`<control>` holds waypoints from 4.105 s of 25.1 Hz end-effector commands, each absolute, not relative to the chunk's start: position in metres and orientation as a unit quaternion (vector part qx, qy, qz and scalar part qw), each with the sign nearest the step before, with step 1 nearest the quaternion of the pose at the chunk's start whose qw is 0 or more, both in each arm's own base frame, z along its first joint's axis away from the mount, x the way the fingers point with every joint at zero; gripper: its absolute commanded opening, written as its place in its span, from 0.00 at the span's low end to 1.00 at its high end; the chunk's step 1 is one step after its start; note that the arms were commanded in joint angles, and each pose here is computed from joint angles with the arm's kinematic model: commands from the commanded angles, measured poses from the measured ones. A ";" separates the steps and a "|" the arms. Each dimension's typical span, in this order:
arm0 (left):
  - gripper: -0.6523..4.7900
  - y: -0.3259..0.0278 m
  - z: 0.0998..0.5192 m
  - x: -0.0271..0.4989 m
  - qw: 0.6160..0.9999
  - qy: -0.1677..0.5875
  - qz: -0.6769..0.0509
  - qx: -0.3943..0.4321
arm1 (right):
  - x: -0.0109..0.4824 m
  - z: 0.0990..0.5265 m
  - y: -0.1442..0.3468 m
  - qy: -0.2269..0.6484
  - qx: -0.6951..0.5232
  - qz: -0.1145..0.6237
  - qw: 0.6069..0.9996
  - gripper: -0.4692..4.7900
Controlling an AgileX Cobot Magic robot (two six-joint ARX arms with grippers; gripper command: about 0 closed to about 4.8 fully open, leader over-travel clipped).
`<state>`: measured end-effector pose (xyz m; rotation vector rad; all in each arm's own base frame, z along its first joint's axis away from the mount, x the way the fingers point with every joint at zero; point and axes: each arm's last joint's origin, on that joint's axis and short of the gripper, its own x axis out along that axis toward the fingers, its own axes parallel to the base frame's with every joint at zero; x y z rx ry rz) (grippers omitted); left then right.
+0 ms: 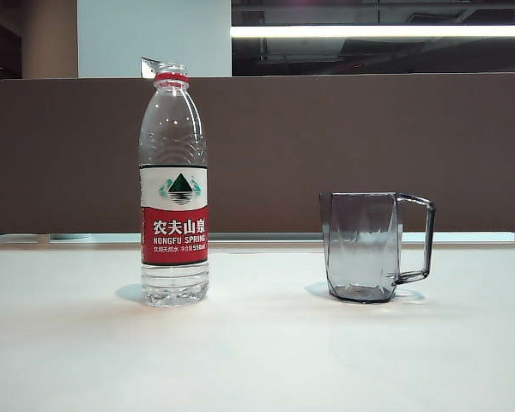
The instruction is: Pick up the mineral water bottle with the left hand on the table and pour water into the mug until it's half full.
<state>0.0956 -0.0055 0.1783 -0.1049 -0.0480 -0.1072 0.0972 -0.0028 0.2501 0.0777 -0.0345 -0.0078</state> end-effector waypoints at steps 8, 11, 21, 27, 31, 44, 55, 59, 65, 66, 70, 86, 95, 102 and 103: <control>0.11 -0.007 0.210 0.100 0.997 -0.040 -0.059 -0.039 | 0.119 0.292 0.000 -0.033 0.035 0.063 0.997 0.07; 0.11 -0.007 0.219 0.107 0.997 -0.043 -0.059 -0.039 | 0.124 0.301 0.001 -0.029 0.035 0.080 0.996 0.07; 0.11 -0.031 0.237 0.140 0.990 -0.015 -0.135 -0.040 | 0.140 0.317 0.028 -0.009 0.030 0.168 0.985 0.07; 0.11 -0.055 0.235 0.155 0.980 0.019 -0.197 -0.037 | 0.132 0.308 0.059 0.046 0.004 0.249 0.967 0.07; 0.11 -0.062 0.233 0.157 0.976 0.022 -0.215 -0.036 | 0.123 0.304 0.071 0.100 -0.009 0.295 0.950 0.07; 0.11 -0.083 0.225 0.165 0.965 0.029 -0.258 -0.039 | 0.110 0.304 0.081 0.146 -0.027 0.344 0.927 0.07; 0.88 -0.093 0.217 0.166 0.958 0.054 -0.279 -0.033 | 0.110 0.304 0.081 0.146 -0.027 0.344 0.927 0.07; 0.88 -0.096 0.212 0.171 0.958 0.059 -0.279 -0.028 | 0.110 0.304 0.081 0.146 -0.027 0.344 0.927 0.07; 0.88 -0.103 0.200 0.183 0.958 0.064 -0.279 -0.028 | 0.110 0.304 0.081 0.146 -0.027 0.345 0.927 0.07; 0.88 -0.104 0.199 0.185 0.958 0.062 -0.279 -0.029 | 0.110 0.304 0.081 0.146 -0.027 0.345 0.927 0.07; 0.88 -0.107 0.194 0.191 0.958 0.052 -0.280 -0.031 | 0.110 0.304 0.081 0.146 -0.027 0.345 0.927 0.07; 0.88 -0.128 0.173 0.197 0.949 0.055 -0.310 -0.026 | 0.110 0.304 0.081 0.145 -0.026 0.347 0.926 0.07; 0.89 -0.131 0.162 0.207 0.951 0.038 -0.307 -0.015 | 0.110 0.304 0.081 0.145 -0.026 0.347 0.926 0.07; 0.93 -0.126 0.163 0.211 0.955 0.032 -0.294 -0.020 | 0.110 0.304 0.081 0.145 -0.026 0.347 0.926 0.07; 0.93 -0.126 0.163 0.211 0.955 0.032 -0.295 -0.020 | 0.110 0.304 0.081 0.145 -0.026 0.347 0.926 0.07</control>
